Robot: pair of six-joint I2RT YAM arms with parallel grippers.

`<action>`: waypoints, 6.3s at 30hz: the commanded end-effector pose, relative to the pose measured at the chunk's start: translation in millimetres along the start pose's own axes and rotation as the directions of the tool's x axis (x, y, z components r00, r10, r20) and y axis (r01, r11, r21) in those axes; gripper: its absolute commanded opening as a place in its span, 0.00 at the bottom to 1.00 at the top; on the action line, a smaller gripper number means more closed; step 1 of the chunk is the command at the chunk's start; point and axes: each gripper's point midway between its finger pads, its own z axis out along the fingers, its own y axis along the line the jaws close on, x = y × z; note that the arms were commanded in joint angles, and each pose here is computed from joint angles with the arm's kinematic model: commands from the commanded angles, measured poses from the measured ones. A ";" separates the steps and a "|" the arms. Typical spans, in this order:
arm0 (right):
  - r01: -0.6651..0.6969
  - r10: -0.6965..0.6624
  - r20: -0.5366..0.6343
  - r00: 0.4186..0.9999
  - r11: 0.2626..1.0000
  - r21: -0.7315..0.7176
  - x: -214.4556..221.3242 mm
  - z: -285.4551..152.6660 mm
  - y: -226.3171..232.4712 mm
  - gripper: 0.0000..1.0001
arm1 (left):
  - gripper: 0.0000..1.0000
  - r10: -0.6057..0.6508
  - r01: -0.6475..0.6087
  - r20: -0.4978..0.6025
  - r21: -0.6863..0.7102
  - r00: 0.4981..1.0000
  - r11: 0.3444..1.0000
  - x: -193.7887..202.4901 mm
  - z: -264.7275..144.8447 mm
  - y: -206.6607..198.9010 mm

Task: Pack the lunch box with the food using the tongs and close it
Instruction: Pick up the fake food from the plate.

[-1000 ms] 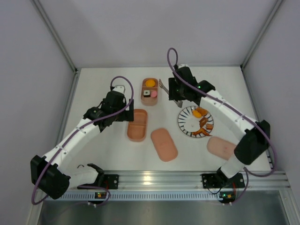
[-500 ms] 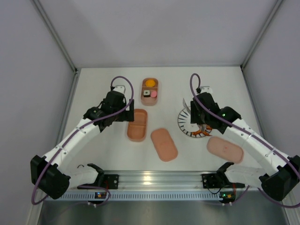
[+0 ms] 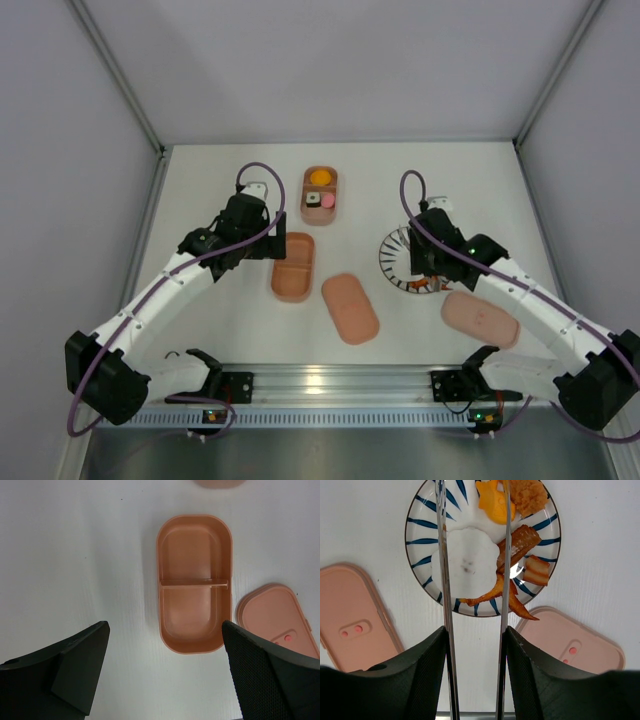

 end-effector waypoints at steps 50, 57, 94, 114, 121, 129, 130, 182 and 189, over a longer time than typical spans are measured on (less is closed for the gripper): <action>0.087 -0.080 -0.093 0.992 0.994 0.071 20.4 20.4 -8.9 0.39 | 0.99 -0.014 0.014 0.041 0.005 0.999 1.000 -9.8 -1.1 -0.3; 0.098 -0.089 -0.096 0.991 0.991 0.088 18.2 17.8 -12.8 0.39 | 0.99 -0.014 0.013 0.043 0.007 0.999 1.000 -10.5 -1.7 -0.9; 0.164 -0.152 -0.118 0.981 0.981 0.099 7.7 18.5 -11.9 0.40 | 0.99 -0.015 0.015 0.038 0.009 0.999 1.000 -9.6 -0.6 -1.2; 0.150 -0.148 -0.078 0.986 0.989 0.008 -10.6 4.1 7.1 0.23 | 0.99 -0.017 0.016 0.037 0.007 0.999 1.000 -9.5 -0.2 -1.0; 0.146 -0.148 -0.063 0.987 0.988 -0.045 -15.7 0.2 21.0 0.23 | 0.99 -0.018 0.018 0.043 0.008 0.999 1.000 -10.9 -1.6 -1.0; 0.140 -0.142 -0.048 0.989 0.989 -0.057 -22.5 -1.3 25.9 0.23 | 0.99 -0.018 0.017 0.041 0.010 0.999 1.000 -10.1 -1.4 -1.3; 0.141 -0.145 -0.051 0.988 0.988 -0.062 -21.7 -0.4 27.2 0.24 | 0.99 -0.017 0.016 0.043 0.009 0.999 1.000 -10.8 -1.7 -1.2; 0.118 -0.122 -0.093 0.988 0.992 -0.051 0.5 21.0 16.9 0.42 | 0.99 -0.015 0.015 0.041 0.008 0.999 1.000 -9.8 -1.5 -1.0; 0.108 -0.112 -0.081 0.990 0.992 -0.062 -3.9 15.3 16.5 0.29 | 0.99 -0.016 0.016 0.040 0.006 0.999 1.000 -9.3 -1.2 -0.7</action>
